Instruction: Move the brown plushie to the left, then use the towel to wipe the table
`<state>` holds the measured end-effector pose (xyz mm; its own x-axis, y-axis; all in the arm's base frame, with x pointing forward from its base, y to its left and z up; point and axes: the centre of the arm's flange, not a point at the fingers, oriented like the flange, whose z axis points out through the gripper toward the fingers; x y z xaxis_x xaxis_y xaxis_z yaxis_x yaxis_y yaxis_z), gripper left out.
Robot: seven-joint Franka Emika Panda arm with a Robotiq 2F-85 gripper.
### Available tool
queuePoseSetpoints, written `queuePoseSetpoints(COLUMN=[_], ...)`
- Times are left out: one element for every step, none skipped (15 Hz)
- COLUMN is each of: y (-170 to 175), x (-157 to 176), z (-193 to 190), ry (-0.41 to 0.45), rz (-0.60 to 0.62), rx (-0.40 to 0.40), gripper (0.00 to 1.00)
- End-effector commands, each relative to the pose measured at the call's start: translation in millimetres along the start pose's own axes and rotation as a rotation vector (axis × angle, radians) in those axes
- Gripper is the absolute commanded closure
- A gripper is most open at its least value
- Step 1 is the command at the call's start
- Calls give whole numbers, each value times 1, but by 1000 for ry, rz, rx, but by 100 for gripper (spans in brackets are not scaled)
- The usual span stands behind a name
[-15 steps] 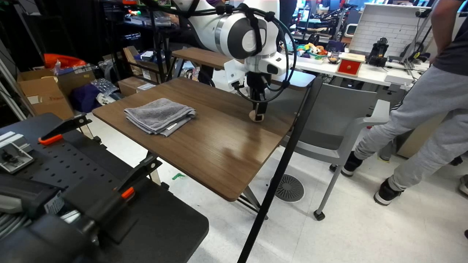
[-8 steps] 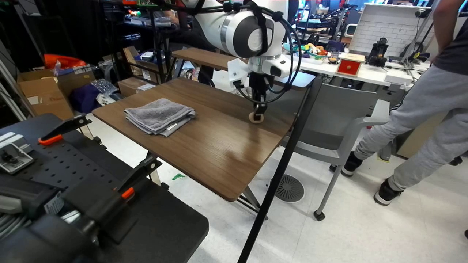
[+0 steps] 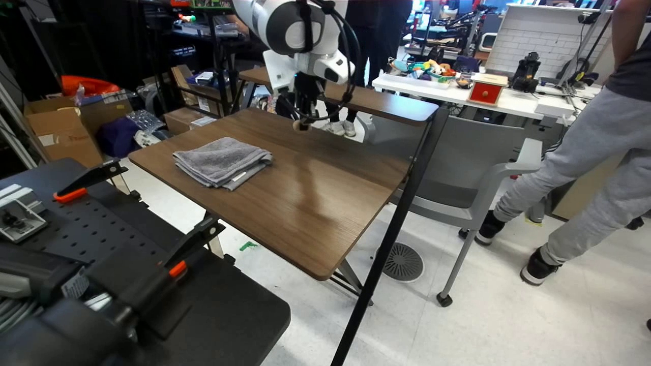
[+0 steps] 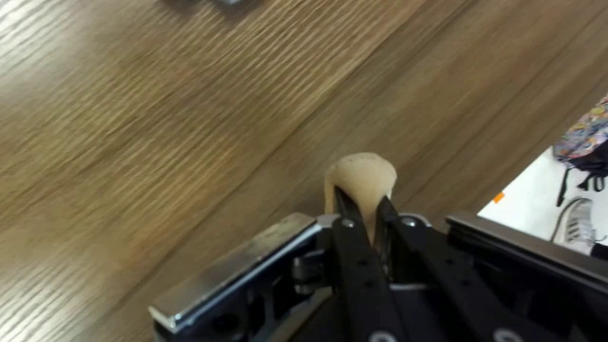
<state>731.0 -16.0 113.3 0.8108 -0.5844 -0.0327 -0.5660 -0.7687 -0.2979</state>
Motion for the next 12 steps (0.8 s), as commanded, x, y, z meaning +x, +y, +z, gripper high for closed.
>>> queuePoseSetpoints(y=[-27, -35, -40, -43, -45, -46, -44, -41, -37, -32, -25, -20], x=[-39, -42, -44, -46, -47, -47, -48, -47, -47, -47, -48, -50], z=[-6, 0, 8, 15, 23, 29, 35, 41, 46, 47, 46, 42], ry=[9, 9, 3, -5, -14, -26, -38, -46, -53, -64, -62, -66], rz=[-74, -77, -70, -61, -45, -29, -7, 11, 23, 35, 29, 25], rx=[90, 104, 114, 119, 120, 124, 126, 123, 119, 97, 77, 65], gripper=[97, 97, 97, 97, 97, 97, 97, 97, 97, 65, 64, 56])
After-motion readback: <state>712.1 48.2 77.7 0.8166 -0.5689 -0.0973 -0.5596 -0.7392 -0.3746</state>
